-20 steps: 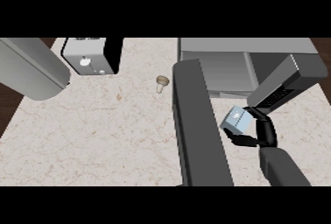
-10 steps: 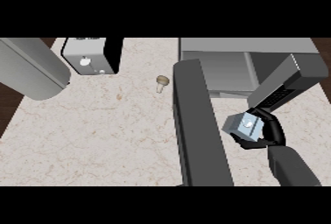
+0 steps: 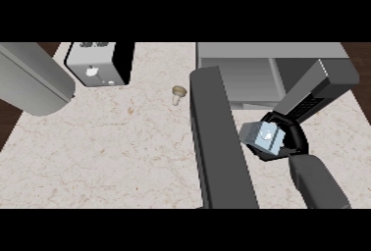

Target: Pick up the milk, place it into the microwave and close the microwave

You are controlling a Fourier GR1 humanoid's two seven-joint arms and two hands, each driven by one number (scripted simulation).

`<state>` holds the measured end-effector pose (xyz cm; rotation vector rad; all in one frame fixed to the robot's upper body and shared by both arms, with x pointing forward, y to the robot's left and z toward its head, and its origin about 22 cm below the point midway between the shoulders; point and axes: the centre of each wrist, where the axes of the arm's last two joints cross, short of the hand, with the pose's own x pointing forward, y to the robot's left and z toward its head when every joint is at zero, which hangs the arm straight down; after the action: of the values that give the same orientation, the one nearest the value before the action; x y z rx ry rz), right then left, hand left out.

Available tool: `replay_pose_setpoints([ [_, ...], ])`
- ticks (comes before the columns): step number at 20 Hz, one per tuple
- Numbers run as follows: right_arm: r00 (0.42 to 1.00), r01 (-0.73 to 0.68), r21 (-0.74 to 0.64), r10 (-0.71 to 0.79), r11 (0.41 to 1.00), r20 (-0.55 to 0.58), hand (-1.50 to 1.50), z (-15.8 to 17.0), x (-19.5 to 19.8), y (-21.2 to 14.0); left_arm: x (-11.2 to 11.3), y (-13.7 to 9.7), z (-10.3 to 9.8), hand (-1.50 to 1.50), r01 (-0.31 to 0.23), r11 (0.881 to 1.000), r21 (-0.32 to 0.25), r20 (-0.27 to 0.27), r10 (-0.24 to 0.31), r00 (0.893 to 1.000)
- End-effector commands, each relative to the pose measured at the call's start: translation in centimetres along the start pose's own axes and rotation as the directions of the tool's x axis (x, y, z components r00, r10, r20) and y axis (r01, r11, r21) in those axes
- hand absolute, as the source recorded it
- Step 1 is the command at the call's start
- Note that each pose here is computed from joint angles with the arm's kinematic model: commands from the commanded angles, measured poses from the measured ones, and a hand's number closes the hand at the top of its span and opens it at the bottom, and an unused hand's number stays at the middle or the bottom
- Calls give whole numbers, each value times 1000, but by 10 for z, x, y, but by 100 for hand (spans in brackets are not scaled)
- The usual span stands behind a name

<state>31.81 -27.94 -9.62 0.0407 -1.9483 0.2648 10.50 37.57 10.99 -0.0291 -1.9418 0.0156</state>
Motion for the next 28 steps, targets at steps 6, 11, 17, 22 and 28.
replay_pose_setpoints([
  [6,998,-23,-22,24,999,65,150,-43,35,23,-19,18,3,-150,7,1000,-2,-7,-7,1000],
  [11,993,-90,-34,92,995,67,150,-98,56,51,-9,13,2,-150,-5,1000,8,7,5,1000],
  [17,961,-276,10,276,961,23,150,-119,52,63,-13,9,-11,-150,-7,1000,-19,-4,6,1000],
  [22,930,-367,-29,366,930,-38,150,-158,72,64,-19,-1,-19,-150,-1,999,-32,17,1,1000],
  [28,899,-437,-102,432,893,-70,150,-158,67,52,-19,16,-21,-150,-16,999,-49,7,16,1000],
])
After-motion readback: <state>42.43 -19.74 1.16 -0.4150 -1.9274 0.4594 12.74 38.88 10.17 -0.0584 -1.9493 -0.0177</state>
